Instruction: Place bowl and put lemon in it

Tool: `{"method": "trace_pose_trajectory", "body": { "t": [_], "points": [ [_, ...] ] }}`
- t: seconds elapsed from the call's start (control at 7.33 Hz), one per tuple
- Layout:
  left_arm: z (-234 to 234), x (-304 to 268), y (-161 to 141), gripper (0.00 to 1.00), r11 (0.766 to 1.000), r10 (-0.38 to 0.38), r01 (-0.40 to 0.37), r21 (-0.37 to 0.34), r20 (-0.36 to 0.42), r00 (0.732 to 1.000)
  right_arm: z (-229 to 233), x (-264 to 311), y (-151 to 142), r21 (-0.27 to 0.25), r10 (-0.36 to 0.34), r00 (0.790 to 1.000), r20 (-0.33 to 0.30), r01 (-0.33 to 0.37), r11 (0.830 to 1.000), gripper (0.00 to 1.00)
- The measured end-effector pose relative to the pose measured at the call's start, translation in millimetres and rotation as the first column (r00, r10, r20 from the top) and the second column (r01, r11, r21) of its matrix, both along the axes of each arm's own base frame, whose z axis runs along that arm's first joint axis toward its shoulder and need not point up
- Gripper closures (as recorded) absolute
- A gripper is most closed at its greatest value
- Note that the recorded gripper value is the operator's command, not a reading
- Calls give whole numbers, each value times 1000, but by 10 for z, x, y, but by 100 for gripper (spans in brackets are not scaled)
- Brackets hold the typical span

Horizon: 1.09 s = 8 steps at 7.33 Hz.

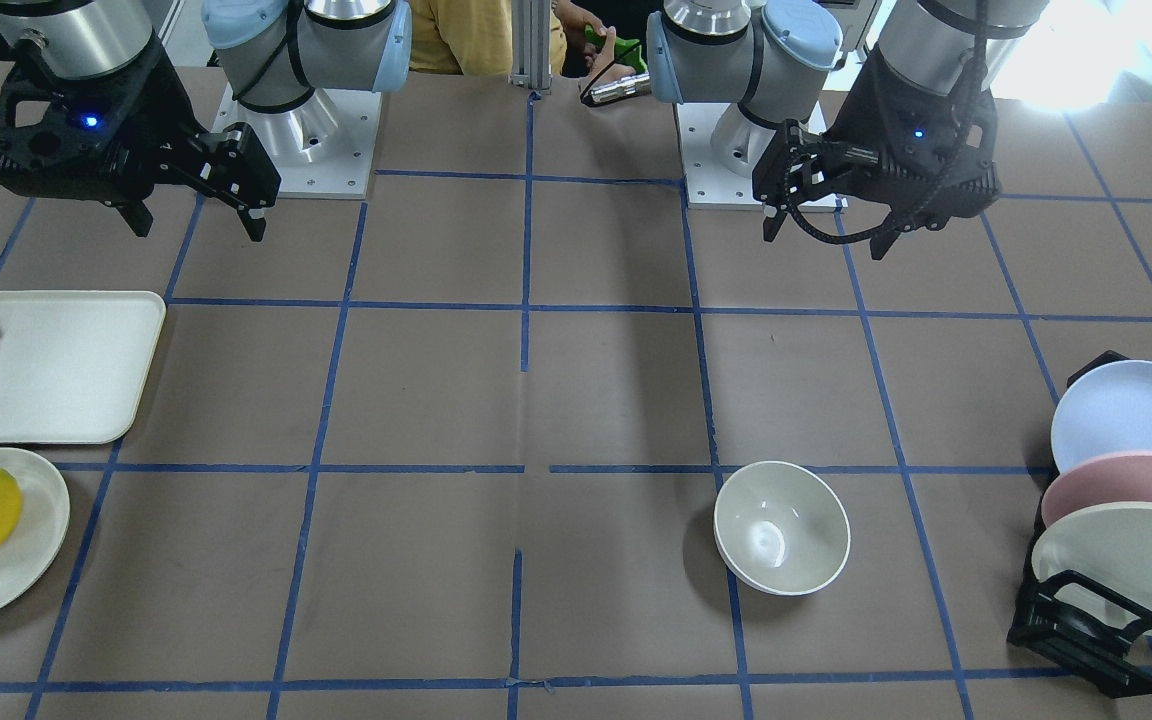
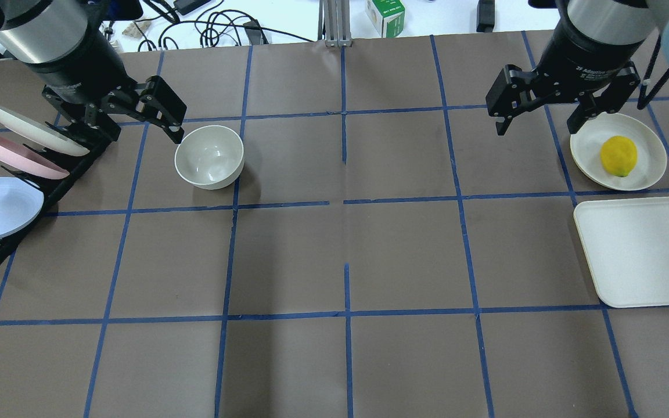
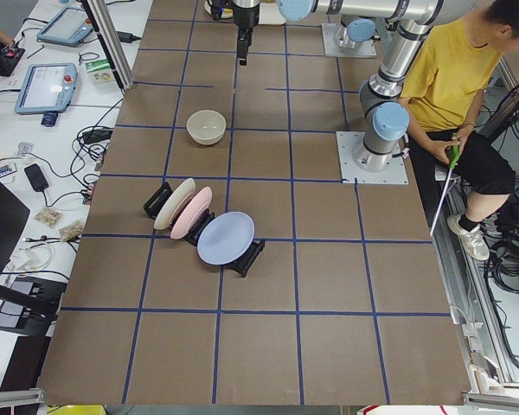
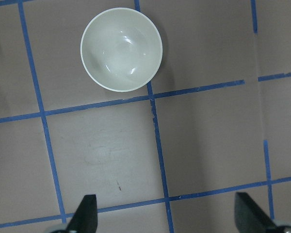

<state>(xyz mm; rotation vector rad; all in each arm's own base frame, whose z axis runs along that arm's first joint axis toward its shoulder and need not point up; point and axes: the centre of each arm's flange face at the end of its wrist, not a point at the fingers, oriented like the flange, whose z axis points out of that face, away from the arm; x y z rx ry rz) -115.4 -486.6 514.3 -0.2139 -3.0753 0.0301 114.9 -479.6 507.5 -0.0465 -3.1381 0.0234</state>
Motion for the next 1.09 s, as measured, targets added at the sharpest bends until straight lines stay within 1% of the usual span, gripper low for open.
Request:
{"method": "trace_pose_trajectory", "body": {
  "t": [0.41, 0.55, 0.68, 0.82, 0.95, 1.09],
  "points": [
    [36, 26, 41, 0, 999, 28, -29, 21, 28, 999, 4, 0, -8, -6, 0, 1000, 0, 0, 1000, 0],
    [29, 42, -9, 0, 999, 36, -37, 18, 34, 999, 5, -1, -17, -10, 2, 1000, 0, -2, 1000, 0],
    [13, 113, -103, 0, 999, 46, -47, 7, 61, 997, -5, -13, -31, -11, 5, 1000, -4, -5, 1000, 0],
    [-82, 245, -259, 0, 998, 63, -64, 11, 95, 994, -35, -32, -56, -6, 6, 1000, -11, -6, 1000, 0],
    [-331, 347, -513, 0, 997, 76, -79, 24, 93, 993, -63, -85, -114, -13, -1, 1000, -16, 1, 1000, 0],
    [-680, 405, -839, 0, 996, 80, -82, 28, 63, 995, -112, -226, -211, -27, -26, 999, -19, 26, 999, 0]
  ]
}}
